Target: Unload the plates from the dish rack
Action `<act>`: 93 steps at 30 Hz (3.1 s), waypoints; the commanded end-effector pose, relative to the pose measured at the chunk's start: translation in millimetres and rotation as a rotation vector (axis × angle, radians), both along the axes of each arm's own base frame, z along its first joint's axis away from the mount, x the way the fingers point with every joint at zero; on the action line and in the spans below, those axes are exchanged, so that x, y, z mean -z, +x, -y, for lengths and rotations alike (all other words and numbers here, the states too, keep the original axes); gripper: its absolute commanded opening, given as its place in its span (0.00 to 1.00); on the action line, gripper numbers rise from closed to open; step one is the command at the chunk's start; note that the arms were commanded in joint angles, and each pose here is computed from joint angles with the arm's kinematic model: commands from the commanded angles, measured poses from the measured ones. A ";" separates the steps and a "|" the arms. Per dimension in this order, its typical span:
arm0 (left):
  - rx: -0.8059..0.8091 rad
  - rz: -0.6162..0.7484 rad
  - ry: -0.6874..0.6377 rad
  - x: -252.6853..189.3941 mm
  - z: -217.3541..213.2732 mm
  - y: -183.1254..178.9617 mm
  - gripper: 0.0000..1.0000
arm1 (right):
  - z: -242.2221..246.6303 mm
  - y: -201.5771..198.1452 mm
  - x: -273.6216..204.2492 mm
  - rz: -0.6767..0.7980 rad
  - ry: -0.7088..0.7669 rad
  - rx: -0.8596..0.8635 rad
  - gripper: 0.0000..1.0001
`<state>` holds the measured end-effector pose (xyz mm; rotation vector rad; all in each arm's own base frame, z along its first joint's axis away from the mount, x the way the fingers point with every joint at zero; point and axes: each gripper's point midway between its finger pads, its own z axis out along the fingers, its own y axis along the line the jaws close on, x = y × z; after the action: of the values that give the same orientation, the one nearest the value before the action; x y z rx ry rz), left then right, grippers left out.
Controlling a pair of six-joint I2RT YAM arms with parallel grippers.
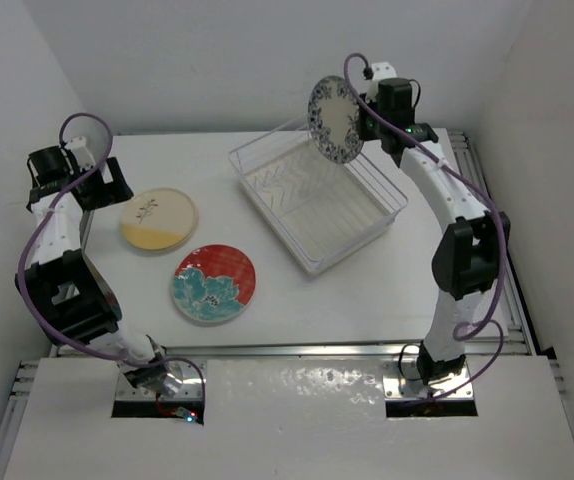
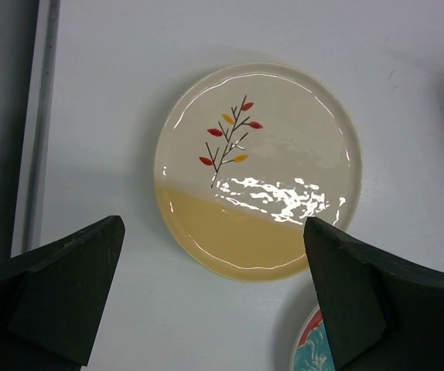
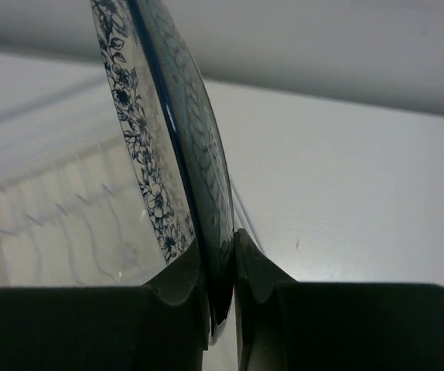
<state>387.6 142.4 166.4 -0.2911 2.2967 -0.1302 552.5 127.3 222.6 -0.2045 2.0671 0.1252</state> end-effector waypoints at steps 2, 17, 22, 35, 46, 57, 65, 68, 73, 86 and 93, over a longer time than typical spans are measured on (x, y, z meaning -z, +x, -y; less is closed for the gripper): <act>0.038 0.080 0.046 -29.7 5.1 1.8 1.00 | -16.8 -4.0 -221.1 0.576 0.224 -0.019 0.00; 0.026 0.091 0.057 -39.6 -1.2 -1.8 1.00 | -91.8 -78.4 -242.2 0.481 0.352 -0.280 0.00; 0.005 0.088 0.075 -44.4 1.4 -15.0 1.00 | -204.0 -166.4 -183.5 0.138 0.590 -0.600 0.00; 0.032 0.045 0.076 -46.4 21.8 -55.5 1.00 | -311.0 -302.4 -31.5 -0.438 0.757 -0.704 0.00; 0.082 0.068 0.013 -47.6 41.8 -62.1 1.00 | -327.6 -299.5 39.3 -0.549 0.766 -0.615 0.00; 0.095 0.072 0.011 -49.3 41.7 -59.4 1.00 | -332.2 -288.1 93.0 -0.620 0.705 -0.531 0.00; 0.112 0.049 0.008 -44.0 40.9 -56.8 1.00 | -319.4 -298.6 138.2 -0.737 0.585 -0.482 0.53; 0.122 0.048 0.005 -42.9 41.4 -55.7 1.00 | -308.9 -297.4 149.0 -0.750 0.486 -0.451 0.64; 0.128 0.043 0.010 -40.8 40.2 -55.4 1.00 | -287.0 -298.5 173.2 -0.794 0.315 -0.397 0.68; 0.140 0.038 0.029 -42.2 38.9 -55.9 1.00 | -287.7 -300.3 198.5 -0.772 0.039 -0.408 0.63; 0.147 0.028 0.028 -39.5 39.7 -57.5 1.00 | -288.3 -299.3 192.4 -0.726 -0.023 -0.428 0.63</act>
<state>323.0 97.4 191.3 -0.1440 2.3277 -0.2050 244.0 408.4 10.1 -0.6483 2.7929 0.5183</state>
